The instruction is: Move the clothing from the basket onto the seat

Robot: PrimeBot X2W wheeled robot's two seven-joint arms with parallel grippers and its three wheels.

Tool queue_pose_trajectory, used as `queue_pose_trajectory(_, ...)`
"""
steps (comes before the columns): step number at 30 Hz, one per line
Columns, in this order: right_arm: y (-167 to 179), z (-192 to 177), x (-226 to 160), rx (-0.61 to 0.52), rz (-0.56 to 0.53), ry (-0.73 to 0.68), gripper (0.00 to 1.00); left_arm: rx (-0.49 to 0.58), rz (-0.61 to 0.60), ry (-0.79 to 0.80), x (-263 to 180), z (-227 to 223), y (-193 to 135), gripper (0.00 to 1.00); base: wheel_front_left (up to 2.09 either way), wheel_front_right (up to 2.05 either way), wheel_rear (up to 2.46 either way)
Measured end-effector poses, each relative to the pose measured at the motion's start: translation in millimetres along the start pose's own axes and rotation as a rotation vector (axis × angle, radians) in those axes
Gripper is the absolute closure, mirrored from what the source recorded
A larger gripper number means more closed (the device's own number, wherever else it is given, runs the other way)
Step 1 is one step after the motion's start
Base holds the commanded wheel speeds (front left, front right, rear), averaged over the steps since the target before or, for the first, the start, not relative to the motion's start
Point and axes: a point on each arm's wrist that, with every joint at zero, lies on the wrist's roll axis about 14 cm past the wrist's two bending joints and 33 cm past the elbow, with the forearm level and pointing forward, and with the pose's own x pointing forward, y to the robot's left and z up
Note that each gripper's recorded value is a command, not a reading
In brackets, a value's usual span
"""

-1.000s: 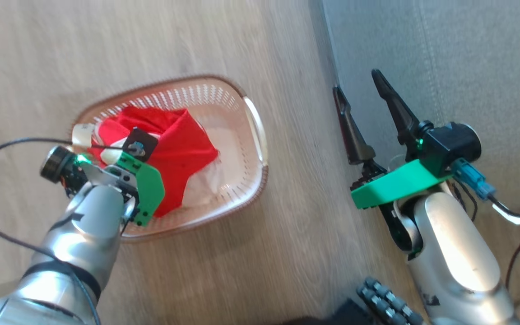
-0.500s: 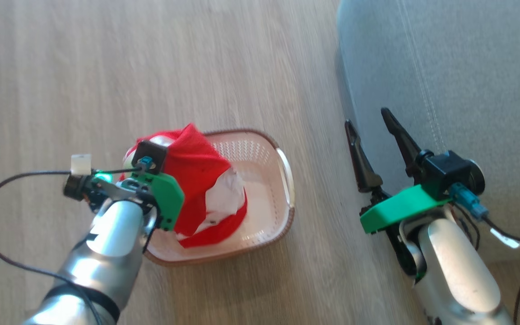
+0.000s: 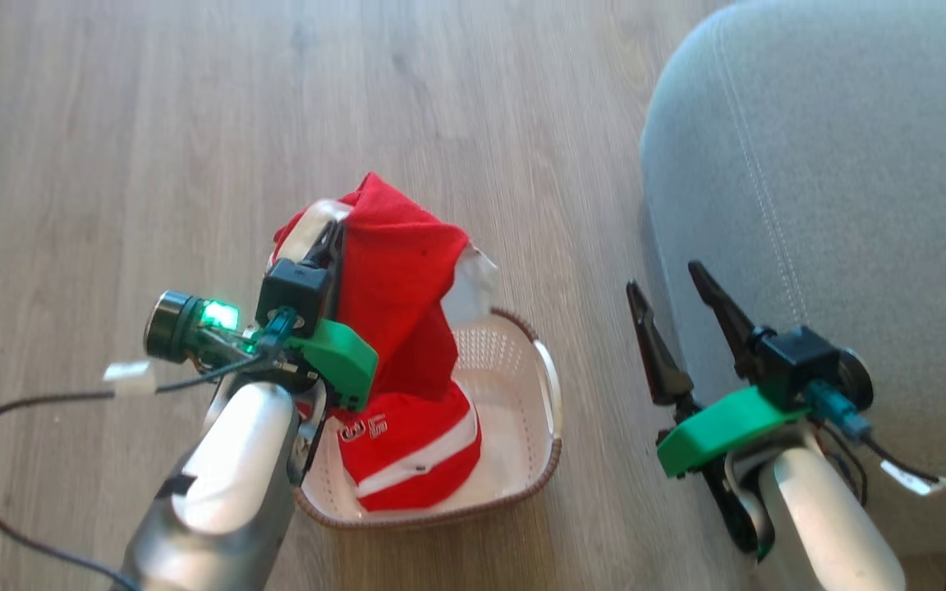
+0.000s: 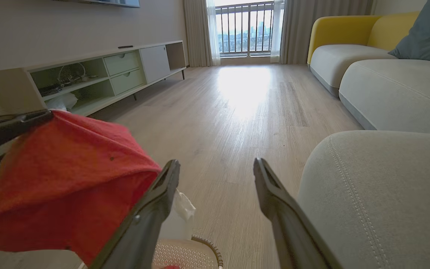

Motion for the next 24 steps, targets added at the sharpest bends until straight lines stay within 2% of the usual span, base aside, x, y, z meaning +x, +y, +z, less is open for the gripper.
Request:
queue_pose_trajectory(14,23,13,-15,0.028,0.046,-0.035,0.0,-0.032,0.093,-0.41,-49,131,20,1.0,0.0,0.0,0.0)
queue_pose_trajectory(24,28,20,-15,0.017,0.063,-0.055,0.0,-0.061,0.085,-0.674,-79,209,21,1.0,0.0,0.0,0.0)
